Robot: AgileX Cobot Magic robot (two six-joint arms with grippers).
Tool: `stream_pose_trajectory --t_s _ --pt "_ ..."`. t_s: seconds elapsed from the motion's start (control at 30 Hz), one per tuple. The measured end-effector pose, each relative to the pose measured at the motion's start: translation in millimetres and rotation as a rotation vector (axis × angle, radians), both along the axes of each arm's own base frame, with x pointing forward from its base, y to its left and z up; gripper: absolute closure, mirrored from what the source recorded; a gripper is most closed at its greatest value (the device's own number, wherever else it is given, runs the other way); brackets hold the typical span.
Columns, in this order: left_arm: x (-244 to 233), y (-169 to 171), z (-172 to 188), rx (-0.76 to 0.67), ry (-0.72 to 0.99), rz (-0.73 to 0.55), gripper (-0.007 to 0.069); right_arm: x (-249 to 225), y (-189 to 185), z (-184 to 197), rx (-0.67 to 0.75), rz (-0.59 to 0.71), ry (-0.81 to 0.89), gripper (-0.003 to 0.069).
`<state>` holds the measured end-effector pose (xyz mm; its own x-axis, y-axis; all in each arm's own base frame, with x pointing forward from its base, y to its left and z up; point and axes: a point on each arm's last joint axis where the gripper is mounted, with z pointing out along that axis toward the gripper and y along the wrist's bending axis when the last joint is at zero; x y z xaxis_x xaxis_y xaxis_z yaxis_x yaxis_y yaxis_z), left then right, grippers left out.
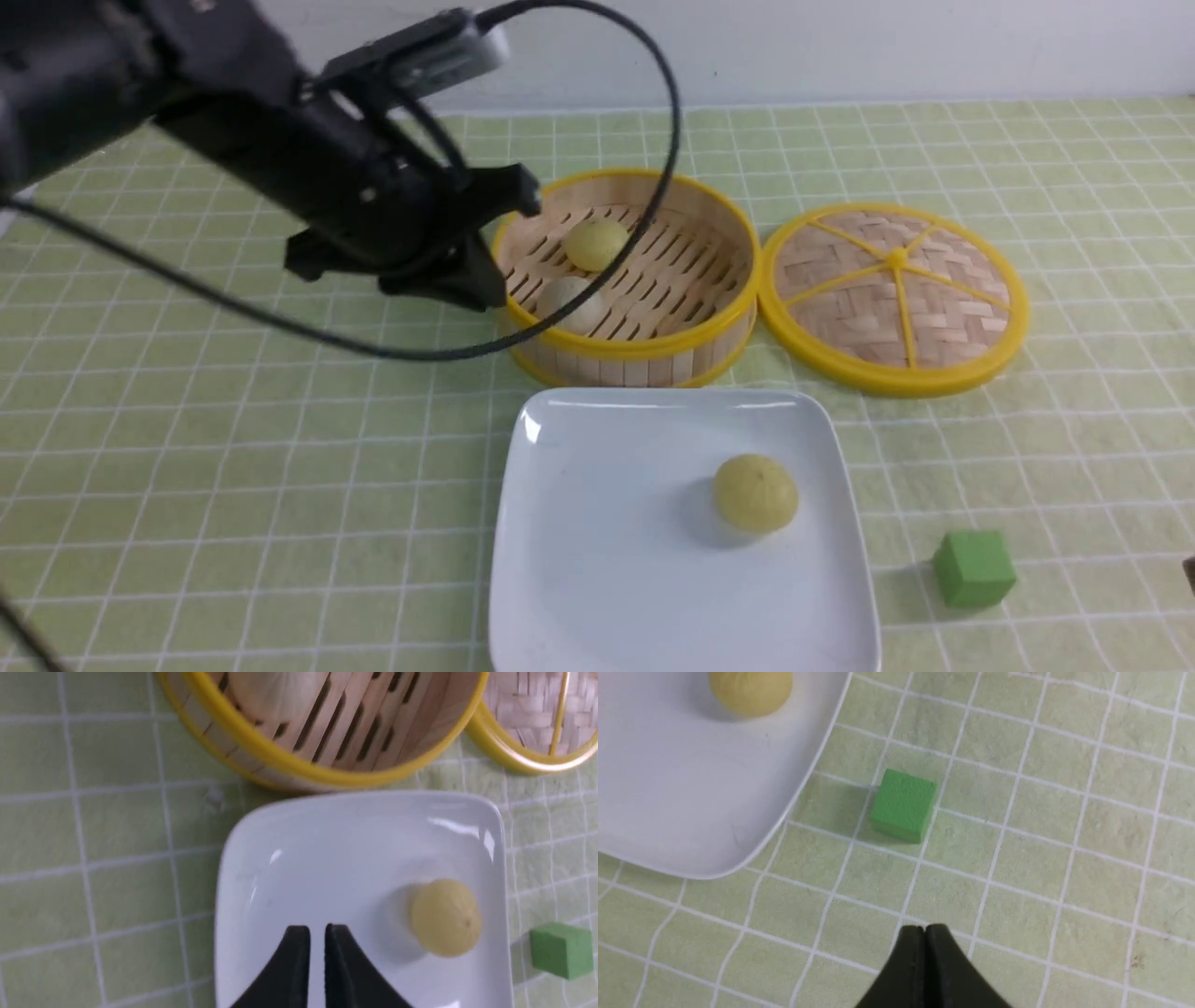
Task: Put the steamed buns into the plate on the green tablecloth.
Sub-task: 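Reach into the bamboo steamer and grasp a bun with the left gripper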
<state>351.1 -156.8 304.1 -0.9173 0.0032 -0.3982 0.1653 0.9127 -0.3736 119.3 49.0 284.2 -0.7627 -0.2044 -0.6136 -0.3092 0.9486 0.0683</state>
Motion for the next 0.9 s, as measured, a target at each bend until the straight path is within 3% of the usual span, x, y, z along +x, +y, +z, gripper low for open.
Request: stream_pose_trajectory --t_s 0.1,0.27,0.5,0.63,0.7,0.8,0.9 --pt "32.3 -25.6 -11.9 0.081 0.003 -0.037 0.0392 1.2 0.1 0.1 -0.001 0.0 -0.014 0.0664" --pt "73.7 -55.0 -29.6 0.185 -0.046 -0.083 0.0269 1.4 0.1 0.2 0.001 0.0 -0.016 0.0662" --pt "100.1 -64.0 -61.7 0.247 -0.024 -0.092 0.0255 1.5 0.2 0.4 0.002 -0.001 -0.018 0.0659" --pt "105.7 -66.2 -86.9 0.269 0.019 -0.095 0.0316 1.5 0.2 0.4 0.002 -0.001 -0.018 0.0657" --pt "106.6 -66.7 -90.8 0.271 0.024 -0.095 0.041 1.5 0.1 0.3 0.001 -0.001 -0.017 0.0657" --pt "105.7 -66.3 -83.1 0.268 0.016 -0.094 0.0573 1.5 0.1 0.3 0.001 -0.001 -0.017 0.0654" --pt "99.0 -63.2 -60.3 0.269 0.022 -0.099 0.0597 1.5 0.1 0.3 0.001 -0.001 -0.017 0.0651"
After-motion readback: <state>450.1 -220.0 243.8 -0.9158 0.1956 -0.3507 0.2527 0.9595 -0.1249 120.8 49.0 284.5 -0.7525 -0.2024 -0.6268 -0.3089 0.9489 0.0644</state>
